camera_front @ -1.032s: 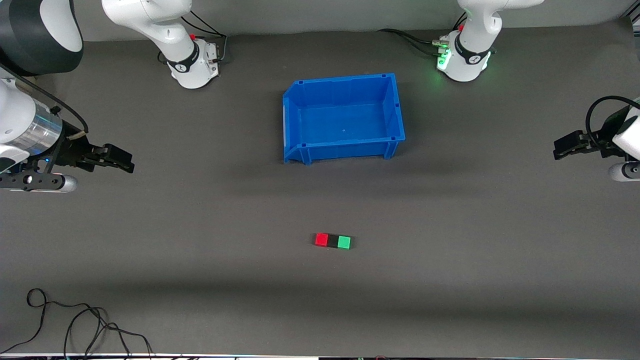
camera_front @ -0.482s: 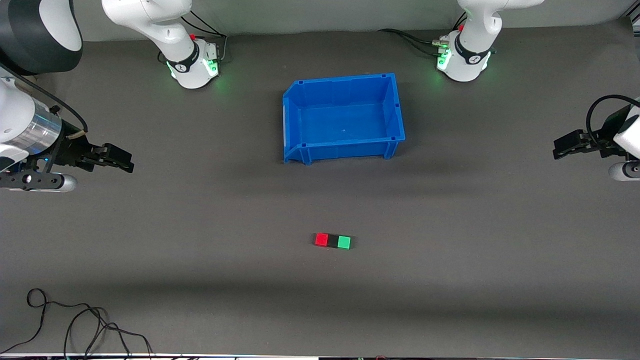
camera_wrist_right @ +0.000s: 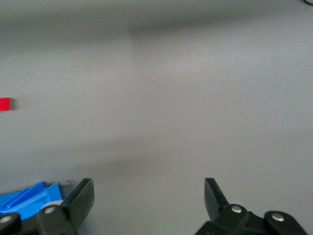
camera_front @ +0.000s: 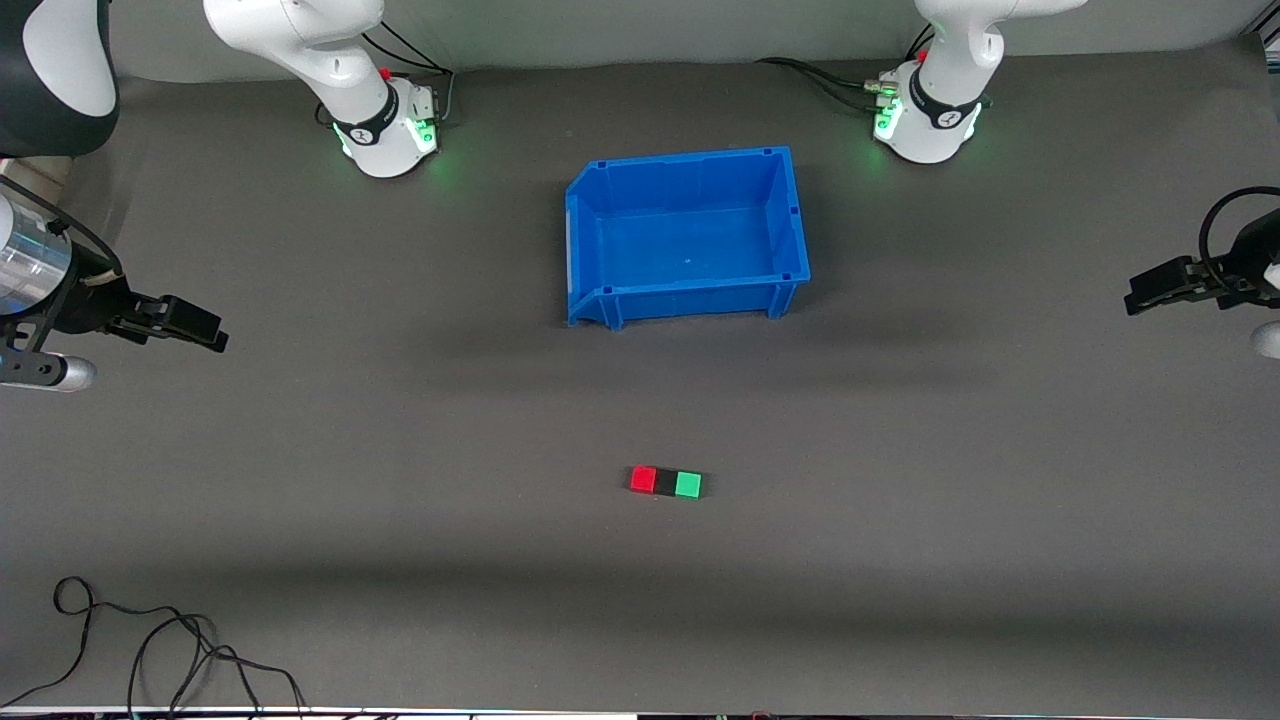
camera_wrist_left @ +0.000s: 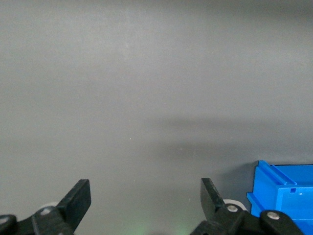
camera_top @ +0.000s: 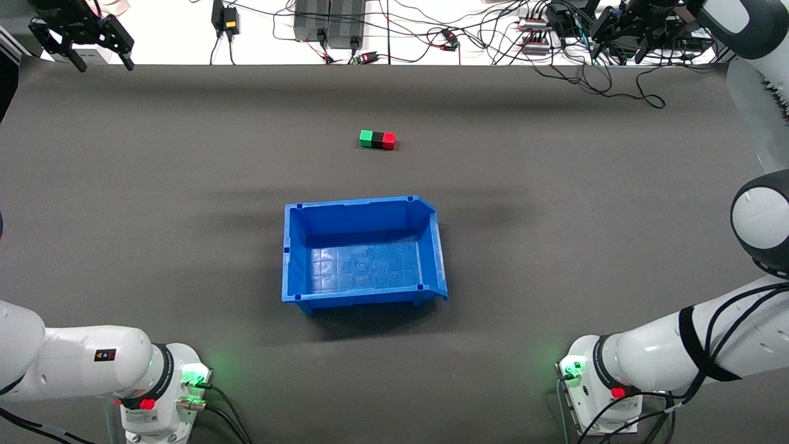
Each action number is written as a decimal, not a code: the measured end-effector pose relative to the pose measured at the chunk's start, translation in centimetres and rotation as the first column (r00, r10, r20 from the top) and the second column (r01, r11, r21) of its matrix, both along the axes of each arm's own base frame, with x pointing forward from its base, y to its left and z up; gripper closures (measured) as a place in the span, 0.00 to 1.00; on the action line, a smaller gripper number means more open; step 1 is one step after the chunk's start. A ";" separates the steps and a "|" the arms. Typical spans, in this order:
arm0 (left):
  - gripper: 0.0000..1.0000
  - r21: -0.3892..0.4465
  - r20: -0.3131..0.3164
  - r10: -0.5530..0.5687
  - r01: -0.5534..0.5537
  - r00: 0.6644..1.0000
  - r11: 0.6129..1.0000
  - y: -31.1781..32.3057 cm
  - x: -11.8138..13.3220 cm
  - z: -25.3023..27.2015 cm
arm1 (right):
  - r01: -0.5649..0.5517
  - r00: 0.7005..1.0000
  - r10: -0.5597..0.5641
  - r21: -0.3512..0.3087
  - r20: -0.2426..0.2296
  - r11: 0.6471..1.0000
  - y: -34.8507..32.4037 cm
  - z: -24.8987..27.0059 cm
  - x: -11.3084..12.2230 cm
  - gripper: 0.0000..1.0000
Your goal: Attach green and red cubes to black cube
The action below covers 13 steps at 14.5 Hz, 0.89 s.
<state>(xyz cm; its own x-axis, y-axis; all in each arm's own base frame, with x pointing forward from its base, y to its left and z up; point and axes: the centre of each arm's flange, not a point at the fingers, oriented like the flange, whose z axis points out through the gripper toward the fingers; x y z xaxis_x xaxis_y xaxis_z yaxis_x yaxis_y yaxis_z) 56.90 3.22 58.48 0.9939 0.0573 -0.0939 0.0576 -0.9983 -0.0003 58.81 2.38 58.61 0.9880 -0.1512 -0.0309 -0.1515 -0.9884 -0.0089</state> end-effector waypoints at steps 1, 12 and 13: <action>0.00 -0.001 -0.004 0.001 -0.001 1.000 1.000 0.1 -0.2 -0.1 | 0.001 1.000 -0.001 0.000 0.000 1.000 -0.1 0.0 0.0 0.00; 0.00 -0.003 -0.009 -0.018 0.018 1.000 1.000 -0.9 -0.5 -0.4 | -0.004 1.000 0.005 0.018 -0.002 1.000 -0.3 0.4 -1.4 0.00; 0.00 -0.003 -0.006 -0.018 0.018 1.000 1.000 -0.9 -0.5 -0.3 | -0.004 1.000 0.004 0.018 -0.004 1.000 -0.3 0.3 -1.4 0.00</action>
<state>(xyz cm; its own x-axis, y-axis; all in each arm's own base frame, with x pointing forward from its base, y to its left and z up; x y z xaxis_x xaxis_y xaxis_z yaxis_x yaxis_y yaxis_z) 56.37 2.30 58.14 0.9943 0.0389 -0.0997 0.0393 -0.9992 0.0023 57.39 2.08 58.94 0.9885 -0.1463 -0.0378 -0.1473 -0.9887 -0.0264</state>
